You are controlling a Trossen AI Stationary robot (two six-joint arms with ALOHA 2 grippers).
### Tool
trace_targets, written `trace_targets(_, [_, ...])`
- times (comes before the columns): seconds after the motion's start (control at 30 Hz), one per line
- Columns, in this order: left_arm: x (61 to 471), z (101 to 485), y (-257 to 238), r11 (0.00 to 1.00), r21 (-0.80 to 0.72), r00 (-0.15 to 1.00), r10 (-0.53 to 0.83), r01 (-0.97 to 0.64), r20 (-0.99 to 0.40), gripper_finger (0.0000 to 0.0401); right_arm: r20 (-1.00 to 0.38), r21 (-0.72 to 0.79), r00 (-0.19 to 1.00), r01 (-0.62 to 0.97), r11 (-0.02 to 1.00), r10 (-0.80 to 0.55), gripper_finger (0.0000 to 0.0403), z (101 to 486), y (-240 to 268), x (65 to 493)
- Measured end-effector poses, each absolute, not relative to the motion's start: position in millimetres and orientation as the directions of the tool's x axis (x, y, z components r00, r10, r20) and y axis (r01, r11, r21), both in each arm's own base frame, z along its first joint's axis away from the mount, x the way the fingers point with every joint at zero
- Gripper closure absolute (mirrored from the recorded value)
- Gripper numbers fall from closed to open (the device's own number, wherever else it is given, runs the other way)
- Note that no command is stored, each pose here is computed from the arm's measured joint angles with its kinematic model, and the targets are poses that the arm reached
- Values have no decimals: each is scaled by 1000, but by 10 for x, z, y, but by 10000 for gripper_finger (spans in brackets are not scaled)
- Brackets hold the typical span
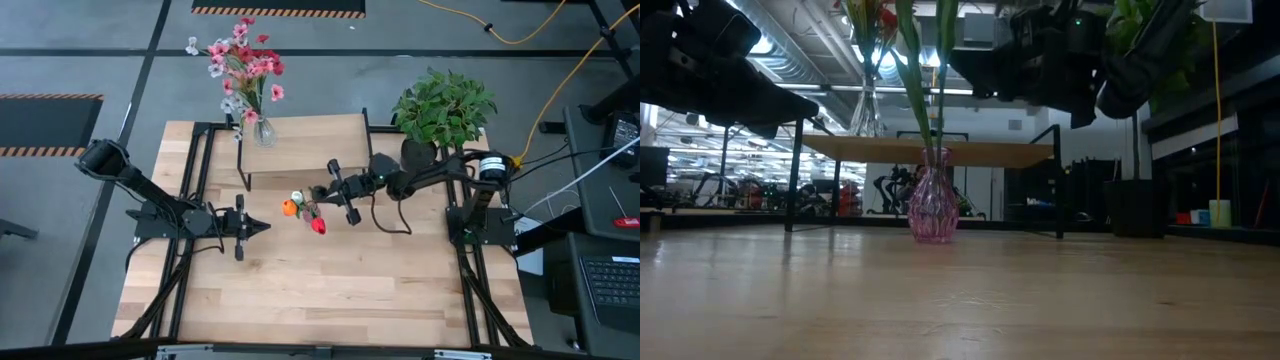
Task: Pick and place flowers into a vace then onto a shelf
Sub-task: Put the black flower into the pink vase
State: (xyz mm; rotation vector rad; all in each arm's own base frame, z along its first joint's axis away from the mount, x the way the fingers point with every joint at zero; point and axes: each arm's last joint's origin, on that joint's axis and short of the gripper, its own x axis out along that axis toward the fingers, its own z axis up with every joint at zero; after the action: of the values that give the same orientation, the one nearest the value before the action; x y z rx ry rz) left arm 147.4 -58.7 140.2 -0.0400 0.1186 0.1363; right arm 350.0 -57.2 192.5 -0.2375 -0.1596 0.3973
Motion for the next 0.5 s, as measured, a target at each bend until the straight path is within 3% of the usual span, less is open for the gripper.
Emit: trace_targets(0.5, [1474, 1401, -587, 990, -31, 984, 133, -138, -121, 398, 85, -223, 913, -374, 900, 400, 403, 1686, -584, 3559])
